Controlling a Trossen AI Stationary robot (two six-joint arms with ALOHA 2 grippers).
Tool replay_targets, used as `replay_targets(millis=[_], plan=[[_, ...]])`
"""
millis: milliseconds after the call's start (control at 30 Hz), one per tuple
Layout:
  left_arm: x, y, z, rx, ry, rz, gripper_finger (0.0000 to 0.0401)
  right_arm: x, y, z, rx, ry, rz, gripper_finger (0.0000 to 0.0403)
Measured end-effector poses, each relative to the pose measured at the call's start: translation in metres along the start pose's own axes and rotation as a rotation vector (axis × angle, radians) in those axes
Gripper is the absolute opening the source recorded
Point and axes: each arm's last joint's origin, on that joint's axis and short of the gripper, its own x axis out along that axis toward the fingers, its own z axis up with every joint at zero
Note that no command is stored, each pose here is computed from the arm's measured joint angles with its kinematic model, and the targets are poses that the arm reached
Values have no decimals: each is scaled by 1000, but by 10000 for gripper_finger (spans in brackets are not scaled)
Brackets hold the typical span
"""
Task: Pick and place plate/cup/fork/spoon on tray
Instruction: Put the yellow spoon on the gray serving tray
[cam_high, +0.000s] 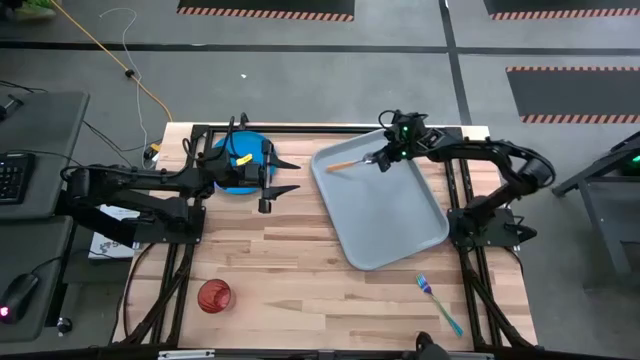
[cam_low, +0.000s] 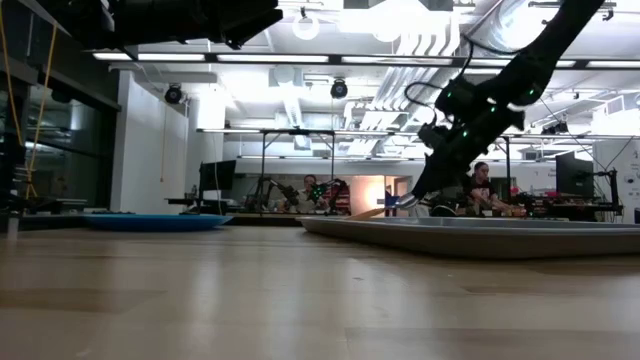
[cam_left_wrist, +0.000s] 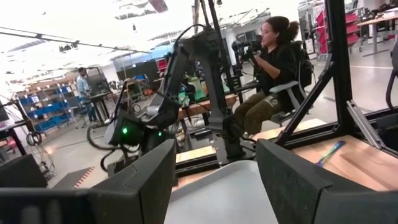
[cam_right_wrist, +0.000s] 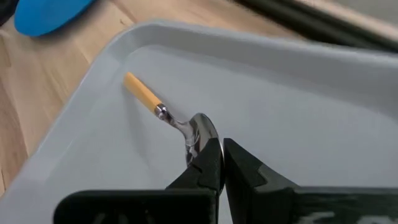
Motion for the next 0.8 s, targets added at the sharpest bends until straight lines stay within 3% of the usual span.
replay_targets(millis=[167,367,567,800], plan=[[0,0,-1,-3,6,-1,213,11,-11,1,14,15,-37,0],[0,0,-1,0,11,-4,213,20,-25,-4,28,44,-162,0],[0,0,-1,0,11,-4,213,29,-29,-9,19,67,-157,0],[0,0,-1,-1,12,-4,213,26,-28,-7,-144,72,-164,0]])
